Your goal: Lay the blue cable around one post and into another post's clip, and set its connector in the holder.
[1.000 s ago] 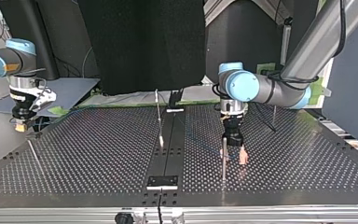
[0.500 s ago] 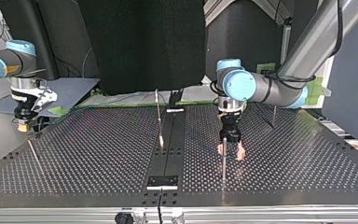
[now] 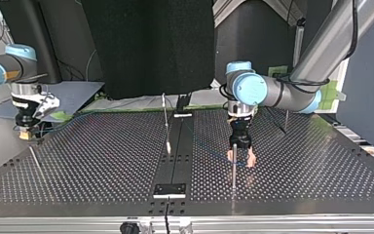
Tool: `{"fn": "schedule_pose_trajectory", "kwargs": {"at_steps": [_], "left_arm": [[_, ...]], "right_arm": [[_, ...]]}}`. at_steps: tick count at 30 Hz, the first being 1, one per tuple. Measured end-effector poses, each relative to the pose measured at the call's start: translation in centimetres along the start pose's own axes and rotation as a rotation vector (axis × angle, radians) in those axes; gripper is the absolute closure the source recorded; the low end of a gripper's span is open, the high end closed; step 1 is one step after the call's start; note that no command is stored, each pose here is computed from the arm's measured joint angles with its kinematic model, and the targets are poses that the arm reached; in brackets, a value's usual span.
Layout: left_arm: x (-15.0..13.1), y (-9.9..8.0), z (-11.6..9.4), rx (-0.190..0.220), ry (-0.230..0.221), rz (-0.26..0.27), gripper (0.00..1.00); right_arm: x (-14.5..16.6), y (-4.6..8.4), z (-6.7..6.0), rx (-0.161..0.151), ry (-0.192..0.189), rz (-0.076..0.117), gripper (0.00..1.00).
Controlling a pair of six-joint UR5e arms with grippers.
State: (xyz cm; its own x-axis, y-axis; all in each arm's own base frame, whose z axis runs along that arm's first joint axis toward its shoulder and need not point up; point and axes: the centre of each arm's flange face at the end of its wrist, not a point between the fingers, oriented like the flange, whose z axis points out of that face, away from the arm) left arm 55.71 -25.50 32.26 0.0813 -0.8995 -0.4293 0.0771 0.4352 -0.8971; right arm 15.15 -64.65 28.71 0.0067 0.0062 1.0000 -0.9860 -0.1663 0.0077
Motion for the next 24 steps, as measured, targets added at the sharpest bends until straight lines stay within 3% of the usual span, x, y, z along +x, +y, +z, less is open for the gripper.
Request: {"fn": "schedule_pose_trajectory", "kwargs": {"at_steps": [6, 15, 24], "left_arm": [[-0.1, 0.0, 0.1, 0.001, -0.001, 0.0, 0.0], [-0.2, 0.1, 0.1, 0.002, -0.001, 0.0, 0.0], [-0.2, 0.1, 0.2, 0.001, -0.002, 0.008, 0.0]], "right_arm": [[0.2, -0.3, 0.6, 0.022, 0.008, -0.001, 1.0], [0.1, 0.0, 1.0, 0.03, 0.003, 0.008, 1.0], [-0.1, 0.1, 1.1, 0.083, -0.001, 0.022, 1.0]]}}
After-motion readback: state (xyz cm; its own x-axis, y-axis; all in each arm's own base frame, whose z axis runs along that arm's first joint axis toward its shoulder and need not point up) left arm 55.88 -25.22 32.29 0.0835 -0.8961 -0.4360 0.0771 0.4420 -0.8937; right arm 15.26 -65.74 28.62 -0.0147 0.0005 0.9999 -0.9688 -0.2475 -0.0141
